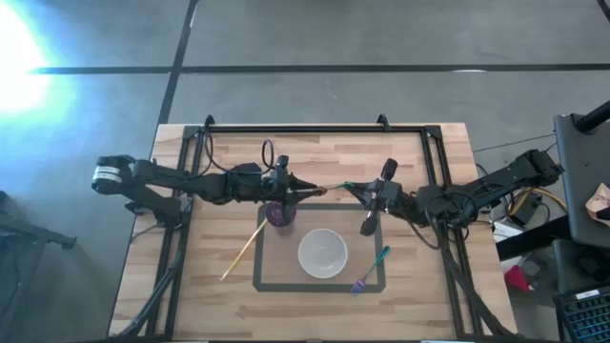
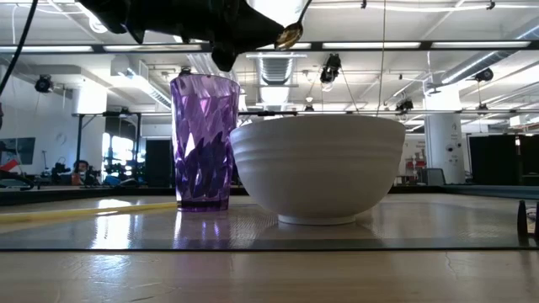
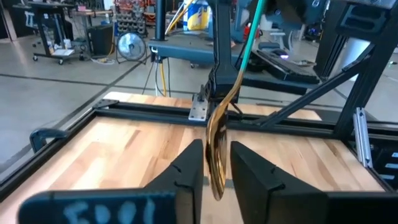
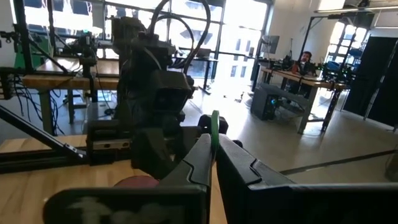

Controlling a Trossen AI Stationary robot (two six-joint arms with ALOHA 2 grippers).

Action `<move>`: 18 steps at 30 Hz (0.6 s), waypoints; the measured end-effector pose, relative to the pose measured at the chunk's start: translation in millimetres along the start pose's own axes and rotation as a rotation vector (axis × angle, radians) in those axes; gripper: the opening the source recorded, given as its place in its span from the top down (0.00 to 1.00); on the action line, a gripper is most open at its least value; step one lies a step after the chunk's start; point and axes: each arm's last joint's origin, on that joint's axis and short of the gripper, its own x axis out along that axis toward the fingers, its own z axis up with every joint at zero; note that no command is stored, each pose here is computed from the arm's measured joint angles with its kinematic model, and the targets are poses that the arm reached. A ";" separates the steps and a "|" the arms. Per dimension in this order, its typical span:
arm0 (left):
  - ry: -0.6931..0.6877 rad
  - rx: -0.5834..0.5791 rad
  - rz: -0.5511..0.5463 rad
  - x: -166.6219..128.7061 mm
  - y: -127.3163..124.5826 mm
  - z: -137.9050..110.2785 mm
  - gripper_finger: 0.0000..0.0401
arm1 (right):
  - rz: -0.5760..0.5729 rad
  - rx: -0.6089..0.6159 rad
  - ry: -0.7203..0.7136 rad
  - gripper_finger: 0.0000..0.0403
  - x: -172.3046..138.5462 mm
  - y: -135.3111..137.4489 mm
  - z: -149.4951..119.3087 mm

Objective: Pick & Place Utensil
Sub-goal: Put the green spoon on the white bowl

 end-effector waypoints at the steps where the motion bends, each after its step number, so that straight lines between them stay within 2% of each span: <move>1: 0.006 0.000 0.003 0.0 0.1 -0.6 0.80 | 0.000 0.000 0.000 0.97 0.0 0.0 0.0; 9: 0.020 0.047 0.064 0.0 2.2 -0.1 0.69 | 0.003 -0.007 0.034 0.97 -0.4 -0.2 -1.8; 18: 0.072 0.052 0.068 -3.3 1.6 12.3 0.68 | 0.008 -0.018 0.128 0.97 -1.6 -1.1 -2.4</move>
